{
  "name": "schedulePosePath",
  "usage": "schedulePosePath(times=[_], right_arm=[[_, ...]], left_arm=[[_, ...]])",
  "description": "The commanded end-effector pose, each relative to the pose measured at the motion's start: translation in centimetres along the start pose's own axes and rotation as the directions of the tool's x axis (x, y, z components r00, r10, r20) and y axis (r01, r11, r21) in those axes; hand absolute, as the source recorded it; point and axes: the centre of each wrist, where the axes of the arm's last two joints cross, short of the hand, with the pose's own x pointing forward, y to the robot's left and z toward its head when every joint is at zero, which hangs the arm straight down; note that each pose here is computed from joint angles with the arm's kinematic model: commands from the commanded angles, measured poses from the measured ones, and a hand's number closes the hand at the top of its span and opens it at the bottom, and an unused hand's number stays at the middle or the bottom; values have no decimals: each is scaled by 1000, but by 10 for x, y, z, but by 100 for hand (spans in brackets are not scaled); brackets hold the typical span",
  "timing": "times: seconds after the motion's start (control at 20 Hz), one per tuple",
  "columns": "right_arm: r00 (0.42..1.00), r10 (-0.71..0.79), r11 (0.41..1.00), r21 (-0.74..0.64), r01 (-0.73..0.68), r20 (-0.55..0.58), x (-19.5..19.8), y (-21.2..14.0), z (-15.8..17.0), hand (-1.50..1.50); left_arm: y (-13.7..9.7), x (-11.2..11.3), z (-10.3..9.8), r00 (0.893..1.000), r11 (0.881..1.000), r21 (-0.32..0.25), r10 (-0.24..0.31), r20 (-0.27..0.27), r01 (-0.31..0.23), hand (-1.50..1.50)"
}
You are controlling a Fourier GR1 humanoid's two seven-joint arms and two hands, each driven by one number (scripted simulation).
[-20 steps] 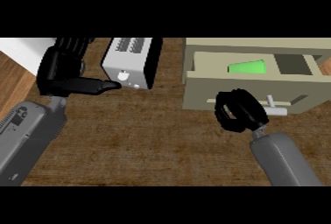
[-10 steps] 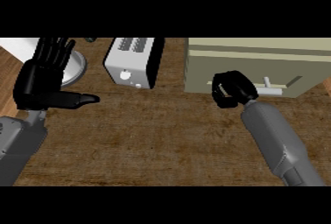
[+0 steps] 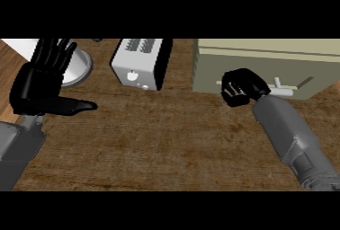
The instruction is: Pick up the cup, place it into the drawer and close the drawer
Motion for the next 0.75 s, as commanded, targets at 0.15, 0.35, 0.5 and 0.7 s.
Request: schedulePosePath(times=[0.15,0.35,0.5,0.7], right_arm=[[993,-24,997,-80,15,-112,-11,-70,-4,150],[991,-65,991,-125,51,-114,-27,-53,11,150],[993,-79,988,-137,67,-86,-22,-58,6,150],[994,-86,986,-152,74,-70,-31,-71,13,150]], left_arm=[[-8,-18,11,999,999,-41,35,-16,-36,-150],[-11,-11,4,999,998,-50,34,-7,-34,-150],[-3,-19,7,999,998,-56,34,-14,-35,-150],[-10,-24,7,998,997,-49,51,-29,-52,-150]])
